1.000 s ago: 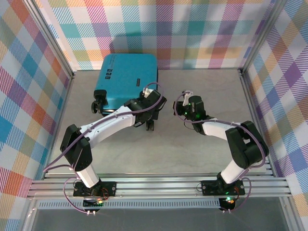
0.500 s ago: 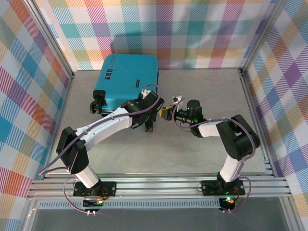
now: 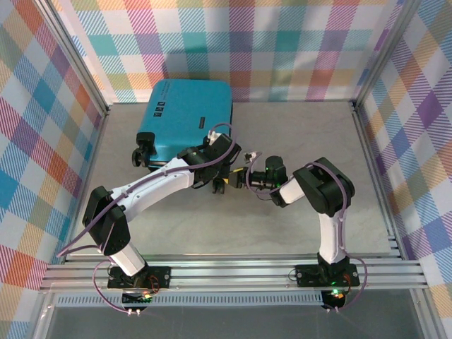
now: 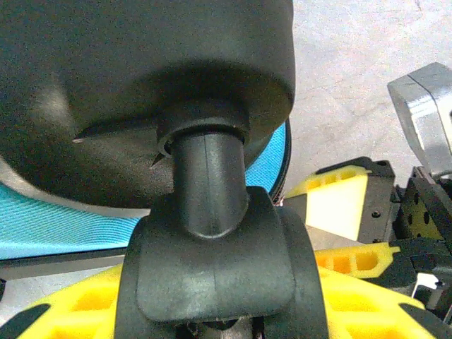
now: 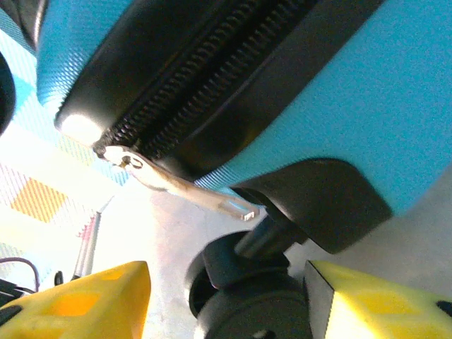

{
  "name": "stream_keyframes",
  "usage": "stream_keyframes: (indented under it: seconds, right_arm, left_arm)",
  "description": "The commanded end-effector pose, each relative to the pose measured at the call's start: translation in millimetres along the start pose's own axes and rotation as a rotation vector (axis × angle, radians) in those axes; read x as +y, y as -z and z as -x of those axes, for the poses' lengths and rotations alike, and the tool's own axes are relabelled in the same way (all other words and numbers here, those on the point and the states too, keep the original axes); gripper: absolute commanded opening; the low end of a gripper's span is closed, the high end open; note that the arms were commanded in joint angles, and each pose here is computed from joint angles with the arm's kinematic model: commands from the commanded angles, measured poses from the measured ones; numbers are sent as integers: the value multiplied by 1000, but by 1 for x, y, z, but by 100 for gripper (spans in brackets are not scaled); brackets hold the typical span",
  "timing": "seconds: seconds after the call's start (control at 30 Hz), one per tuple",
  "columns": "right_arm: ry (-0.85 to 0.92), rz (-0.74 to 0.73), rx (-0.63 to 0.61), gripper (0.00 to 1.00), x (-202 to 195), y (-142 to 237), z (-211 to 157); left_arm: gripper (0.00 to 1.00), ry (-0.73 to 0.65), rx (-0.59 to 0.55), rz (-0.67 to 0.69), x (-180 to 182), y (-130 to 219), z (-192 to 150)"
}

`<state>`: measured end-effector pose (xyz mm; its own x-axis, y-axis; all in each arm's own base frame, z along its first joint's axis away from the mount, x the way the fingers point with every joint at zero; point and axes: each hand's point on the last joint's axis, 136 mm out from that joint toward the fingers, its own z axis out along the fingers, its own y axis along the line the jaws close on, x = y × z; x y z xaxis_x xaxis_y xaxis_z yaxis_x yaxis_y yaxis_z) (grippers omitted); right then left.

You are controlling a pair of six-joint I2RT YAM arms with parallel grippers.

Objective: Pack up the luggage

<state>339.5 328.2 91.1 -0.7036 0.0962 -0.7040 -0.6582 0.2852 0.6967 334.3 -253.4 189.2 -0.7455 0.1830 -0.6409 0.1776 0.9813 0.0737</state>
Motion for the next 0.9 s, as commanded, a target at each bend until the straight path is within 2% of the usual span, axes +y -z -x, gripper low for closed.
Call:
stream_keyframes:
  seconds: [0.0, 0.33, 0.6, 0.87]
  right_arm:
    - [22, 106, -40, 61, 20, -7, 17]
    - [26, 151, -62, 60, 29, -13, 37]
    - [32, 158, -71, 52, 38, -7, 38]
    - [31, 146, -73, 40, 41, -3, 37]
  left_arm:
    - [8, -51, -35, -58, -11, 26, 8]
    - [8, -50, -41, -53, -8, 28, 8]
    - [8, -47, -43, -53, -7, 29, 8]
    - [8, -48, -42, -55, -9, 27, 8]
